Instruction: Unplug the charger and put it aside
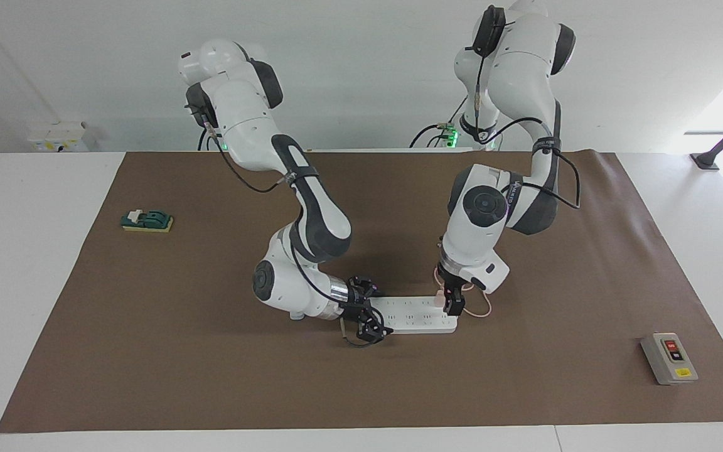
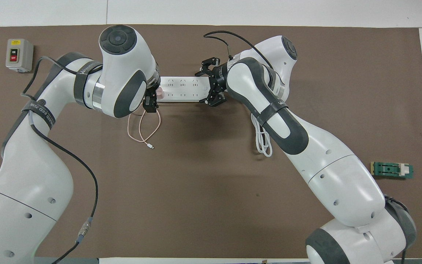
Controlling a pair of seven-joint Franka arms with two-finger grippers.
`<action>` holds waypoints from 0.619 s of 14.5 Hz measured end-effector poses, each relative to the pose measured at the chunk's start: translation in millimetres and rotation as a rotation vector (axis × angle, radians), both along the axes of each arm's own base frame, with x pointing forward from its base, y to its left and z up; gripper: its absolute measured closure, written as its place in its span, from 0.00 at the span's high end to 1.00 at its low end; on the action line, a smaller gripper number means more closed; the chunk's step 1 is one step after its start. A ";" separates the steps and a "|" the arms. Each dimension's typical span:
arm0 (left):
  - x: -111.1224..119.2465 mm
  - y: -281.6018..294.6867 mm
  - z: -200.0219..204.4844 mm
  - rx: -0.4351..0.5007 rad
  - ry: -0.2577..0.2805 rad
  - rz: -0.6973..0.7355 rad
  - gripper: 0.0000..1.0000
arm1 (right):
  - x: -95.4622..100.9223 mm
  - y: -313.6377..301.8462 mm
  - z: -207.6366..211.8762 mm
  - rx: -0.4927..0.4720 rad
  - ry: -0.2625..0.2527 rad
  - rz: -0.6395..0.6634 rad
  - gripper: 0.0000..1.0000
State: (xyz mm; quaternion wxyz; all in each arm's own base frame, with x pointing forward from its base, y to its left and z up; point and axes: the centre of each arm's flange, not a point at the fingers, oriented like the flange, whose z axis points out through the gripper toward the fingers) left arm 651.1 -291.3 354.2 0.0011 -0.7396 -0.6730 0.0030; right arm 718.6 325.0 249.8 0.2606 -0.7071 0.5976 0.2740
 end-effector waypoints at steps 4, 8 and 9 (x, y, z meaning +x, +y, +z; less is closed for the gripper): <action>3.7 -0.4 -3.3 0.006 -0.029 0.000 1.00 | -0.4 0.0 -5.4 -0.001 -0.002 0.003 1.00; 4.6 -0.1 -8.1 0.018 -0.033 0.005 1.00 | 0.0 -0.4 -4.8 -0.001 0.002 -0.004 0.96; 4.7 -0.3 -8.8 0.017 -0.033 0.004 1.00 | 0.0 -0.4 -4.8 -0.001 0.002 -0.004 0.96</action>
